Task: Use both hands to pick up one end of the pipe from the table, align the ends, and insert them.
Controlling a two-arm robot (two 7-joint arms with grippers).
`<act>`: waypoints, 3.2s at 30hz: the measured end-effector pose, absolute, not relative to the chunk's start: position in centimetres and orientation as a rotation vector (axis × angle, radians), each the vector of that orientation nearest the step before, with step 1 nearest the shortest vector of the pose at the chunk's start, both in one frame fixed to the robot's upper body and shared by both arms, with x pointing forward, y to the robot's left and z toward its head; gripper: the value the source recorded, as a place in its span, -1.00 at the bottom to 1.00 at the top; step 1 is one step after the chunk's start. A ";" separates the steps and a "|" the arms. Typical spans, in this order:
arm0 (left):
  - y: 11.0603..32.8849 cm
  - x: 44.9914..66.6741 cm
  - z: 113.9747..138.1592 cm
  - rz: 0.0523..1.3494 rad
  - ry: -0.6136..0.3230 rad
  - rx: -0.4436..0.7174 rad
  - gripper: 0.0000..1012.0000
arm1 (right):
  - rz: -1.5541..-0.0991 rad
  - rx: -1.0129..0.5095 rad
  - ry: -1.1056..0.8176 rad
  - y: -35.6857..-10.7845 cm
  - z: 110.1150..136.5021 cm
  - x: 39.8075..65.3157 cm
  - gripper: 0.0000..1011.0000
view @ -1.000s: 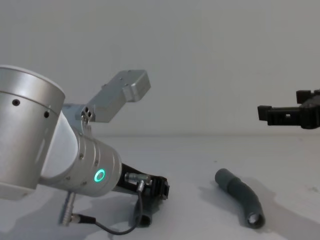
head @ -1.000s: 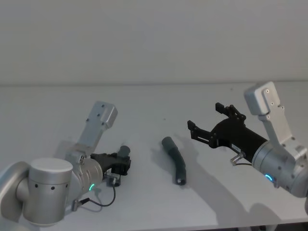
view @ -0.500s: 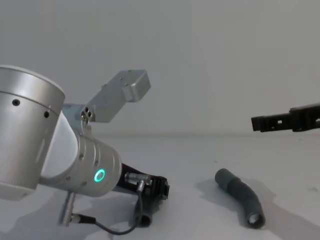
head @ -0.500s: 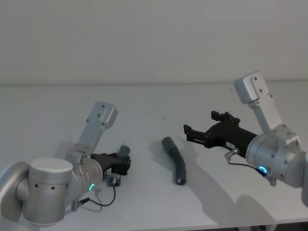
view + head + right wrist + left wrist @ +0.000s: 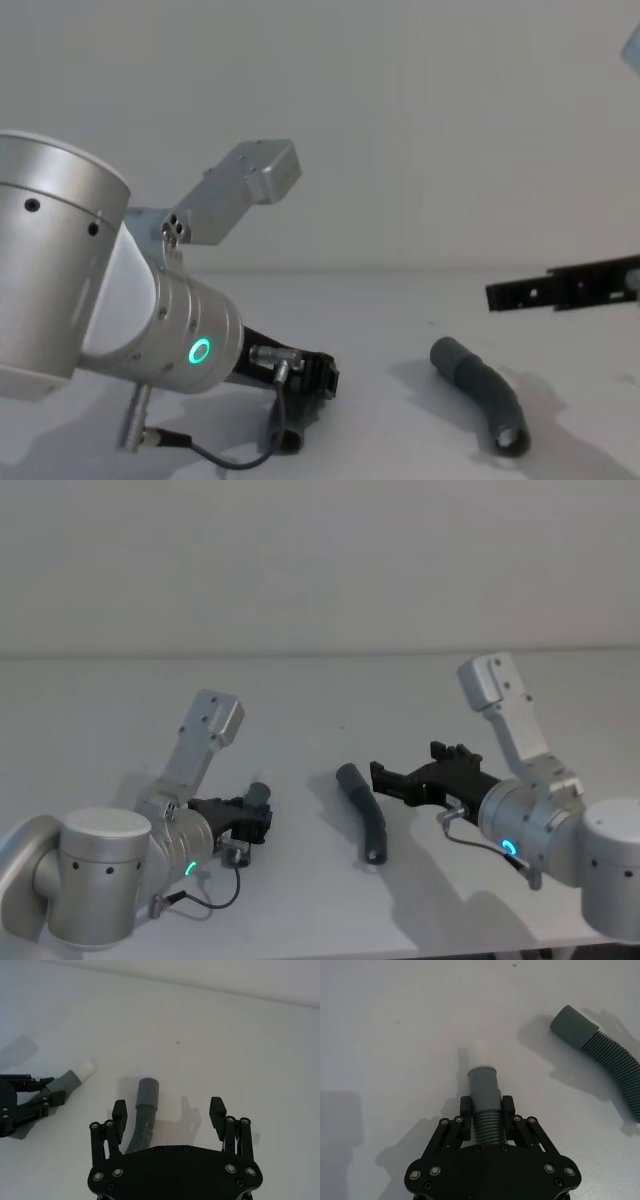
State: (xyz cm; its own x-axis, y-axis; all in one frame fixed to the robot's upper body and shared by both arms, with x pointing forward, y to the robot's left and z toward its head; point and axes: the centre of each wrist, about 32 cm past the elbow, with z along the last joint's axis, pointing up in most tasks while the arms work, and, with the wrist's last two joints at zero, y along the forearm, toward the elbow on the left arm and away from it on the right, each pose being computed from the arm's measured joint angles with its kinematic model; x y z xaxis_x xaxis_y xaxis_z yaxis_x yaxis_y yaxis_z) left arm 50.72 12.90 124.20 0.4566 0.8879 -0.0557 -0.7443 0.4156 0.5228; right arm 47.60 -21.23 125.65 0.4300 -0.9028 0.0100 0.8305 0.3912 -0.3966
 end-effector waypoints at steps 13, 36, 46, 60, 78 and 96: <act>12.9 50.7 124.2 1.051 0.350 0.464 -0.35 | -1.115 -0.432 0.238 -19.3 124.1 47.5 0.98; 12.9 50.7 124.2 1.051 0.350 0.464 -0.35 | -1.037 -0.516 0.238 -19.1 124.0 48.7 0.98; 12.9 50.7 124.2 1.051 0.350 0.464 -0.35 | -1.060 -0.545 0.251 -19.0 123.2 49.8 0.98; 12.9 50.7 124.2 1.051 0.350 0.464 -0.35 | -1.080 -0.560 0.253 -18.4 122.6 51.0 0.98; 12.9 50.7 124.2 1.051 0.350 0.464 -0.35 | -1.067 -0.586 0.260 -18.2 122.2 51.0 0.57; 12.9 50.7 124.2 1.051 0.350 0.464 -0.35 | -1.064 -0.595 0.263 -18.2 122.0 51.0 -0.53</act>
